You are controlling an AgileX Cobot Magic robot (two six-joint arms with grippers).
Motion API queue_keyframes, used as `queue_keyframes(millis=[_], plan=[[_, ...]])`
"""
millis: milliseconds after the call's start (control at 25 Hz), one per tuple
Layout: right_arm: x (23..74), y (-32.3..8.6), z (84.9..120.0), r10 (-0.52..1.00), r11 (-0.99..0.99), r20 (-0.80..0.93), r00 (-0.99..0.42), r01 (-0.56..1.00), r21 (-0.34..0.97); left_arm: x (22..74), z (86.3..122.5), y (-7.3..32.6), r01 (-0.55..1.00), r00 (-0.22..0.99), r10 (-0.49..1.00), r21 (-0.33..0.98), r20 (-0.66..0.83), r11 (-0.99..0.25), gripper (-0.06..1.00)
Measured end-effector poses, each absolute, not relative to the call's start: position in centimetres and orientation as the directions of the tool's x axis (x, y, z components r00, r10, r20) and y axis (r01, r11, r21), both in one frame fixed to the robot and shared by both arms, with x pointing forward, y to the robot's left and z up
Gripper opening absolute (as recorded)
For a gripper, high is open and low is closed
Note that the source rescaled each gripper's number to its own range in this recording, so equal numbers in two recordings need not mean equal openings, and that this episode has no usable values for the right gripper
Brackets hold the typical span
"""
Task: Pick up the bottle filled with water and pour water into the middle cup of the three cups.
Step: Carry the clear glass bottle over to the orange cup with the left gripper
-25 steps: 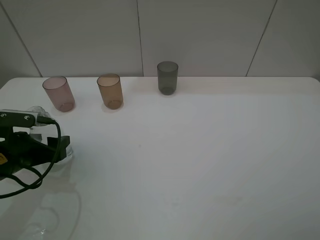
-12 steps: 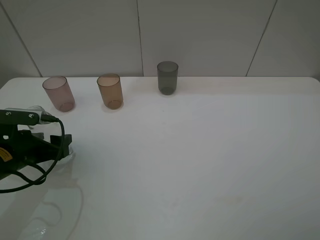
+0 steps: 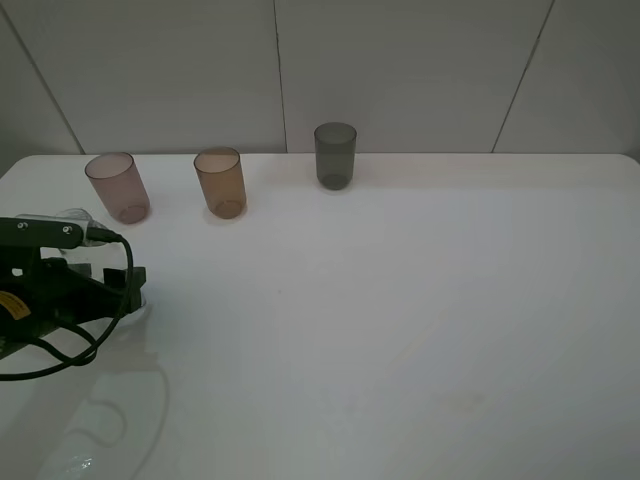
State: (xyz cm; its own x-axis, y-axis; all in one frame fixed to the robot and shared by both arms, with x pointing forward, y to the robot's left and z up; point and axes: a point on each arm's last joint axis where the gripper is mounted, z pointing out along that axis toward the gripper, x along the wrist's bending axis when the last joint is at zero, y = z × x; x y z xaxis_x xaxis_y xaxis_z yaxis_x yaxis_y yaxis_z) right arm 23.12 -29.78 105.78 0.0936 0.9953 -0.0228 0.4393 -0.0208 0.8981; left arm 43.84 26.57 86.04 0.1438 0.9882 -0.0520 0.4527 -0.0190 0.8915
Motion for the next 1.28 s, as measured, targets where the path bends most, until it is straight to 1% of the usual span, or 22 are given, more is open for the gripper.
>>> queue_keyframes(millis=[40,960,1080,1280], plan=[[23.1,-29.8,105.8,0.995,-0.021,-0.023,0.094,0.439,0.898,43.8,86.0,26.6,0.453,0.144,0.988,0.891,-0.052,-0.019,0.0],[23.1,-29.8,105.8,0.995,-0.021,-0.023,0.094,0.439,0.898,43.9,86.0,26.6,0.452,0.136,0.989,0.892,-0.051,-0.016,0.0],[23.1,-29.8,105.8,0.995,-0.021,-0.023,0.094,0.439,0.898,43.9,86.4,26.5,0.444,0.147,0.988,0.896,-0.053,-0.018,0.0],[23.1,-29.8,105.8,0.995,-0.021,-0.023,0.094,0.439,0.898,44.0,87.8,26.5,0.386,0.158,0.986,0.923,-0.055,-0.01,0.0]])
